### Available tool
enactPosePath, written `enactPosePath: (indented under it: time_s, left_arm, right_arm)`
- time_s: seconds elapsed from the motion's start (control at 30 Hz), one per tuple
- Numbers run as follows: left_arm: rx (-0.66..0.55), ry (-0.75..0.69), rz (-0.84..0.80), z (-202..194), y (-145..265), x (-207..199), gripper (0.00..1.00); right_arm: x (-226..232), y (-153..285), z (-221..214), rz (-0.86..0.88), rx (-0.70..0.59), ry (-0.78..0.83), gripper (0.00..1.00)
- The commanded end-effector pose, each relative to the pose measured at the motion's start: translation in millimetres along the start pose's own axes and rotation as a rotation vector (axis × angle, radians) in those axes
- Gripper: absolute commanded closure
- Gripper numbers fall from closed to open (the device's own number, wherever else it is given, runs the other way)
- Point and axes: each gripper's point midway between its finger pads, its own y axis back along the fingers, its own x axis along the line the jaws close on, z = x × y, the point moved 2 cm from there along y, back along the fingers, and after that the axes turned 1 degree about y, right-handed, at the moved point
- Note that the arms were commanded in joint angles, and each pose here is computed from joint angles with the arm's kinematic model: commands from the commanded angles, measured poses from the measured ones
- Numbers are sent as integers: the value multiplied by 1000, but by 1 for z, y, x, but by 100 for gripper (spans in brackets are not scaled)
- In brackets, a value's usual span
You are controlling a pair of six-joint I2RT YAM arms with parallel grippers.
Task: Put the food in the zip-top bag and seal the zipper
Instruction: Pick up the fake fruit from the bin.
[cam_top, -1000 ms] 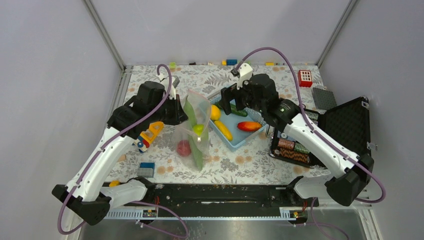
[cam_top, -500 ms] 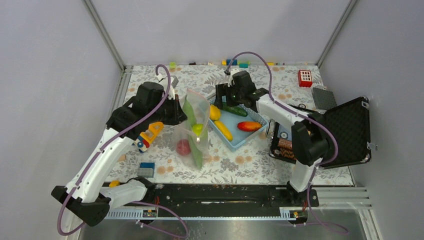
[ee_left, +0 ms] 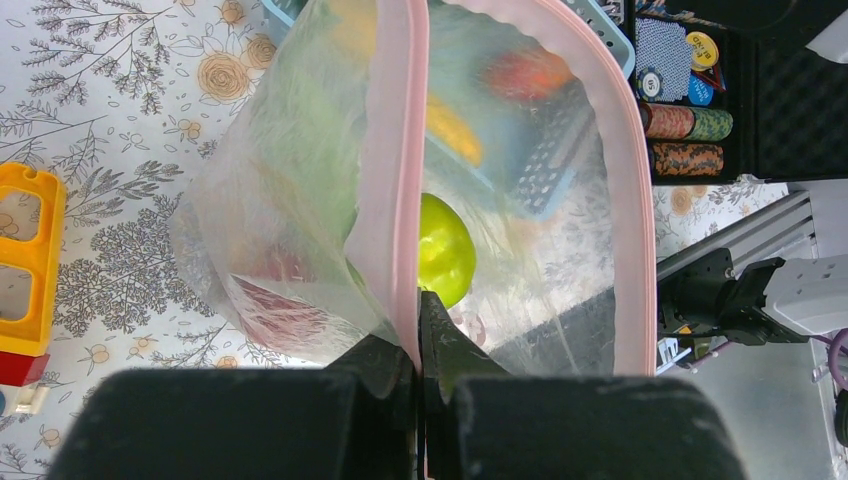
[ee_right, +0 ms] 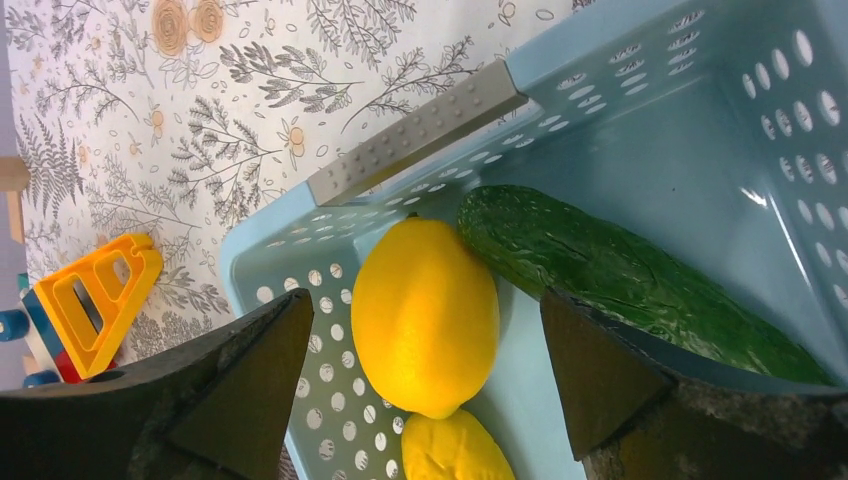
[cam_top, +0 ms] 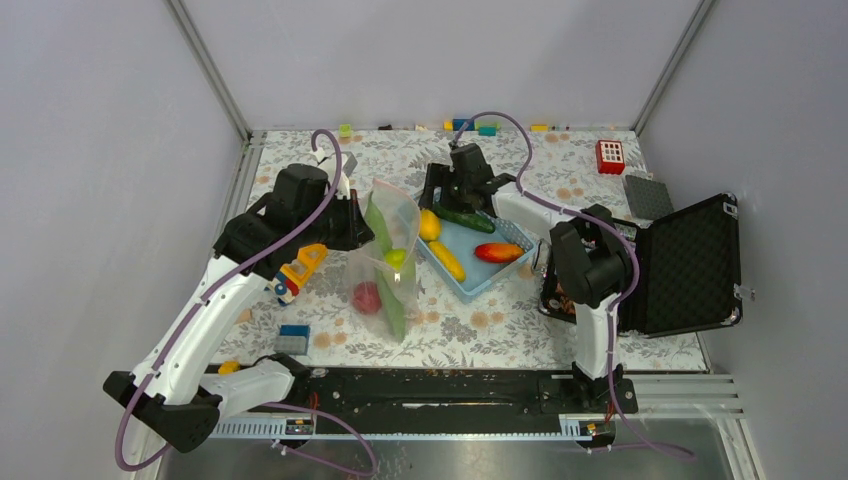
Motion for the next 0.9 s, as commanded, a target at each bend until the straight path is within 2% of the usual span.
enactPosePath:
  time_s: [0.0,0.57,0.73,0.87]
  left_arm:
    - [-74,-2,-13,16,1,-3,100]
    - [-62,-2,-19,14,-1,-3,100]
    - [-47,9,-36,13,-3,-5,100]
    - [-44,12,-40,13,-3,-5,100]
  right_arm:
    - [13,-8,11,15,-40,-69,9]
    - [6,-38,-20,-59,12,-111,14]
    - [1,-40,-26,-82,12,-128,19]
    - [3,-36,-25,-68,4,-125,31]
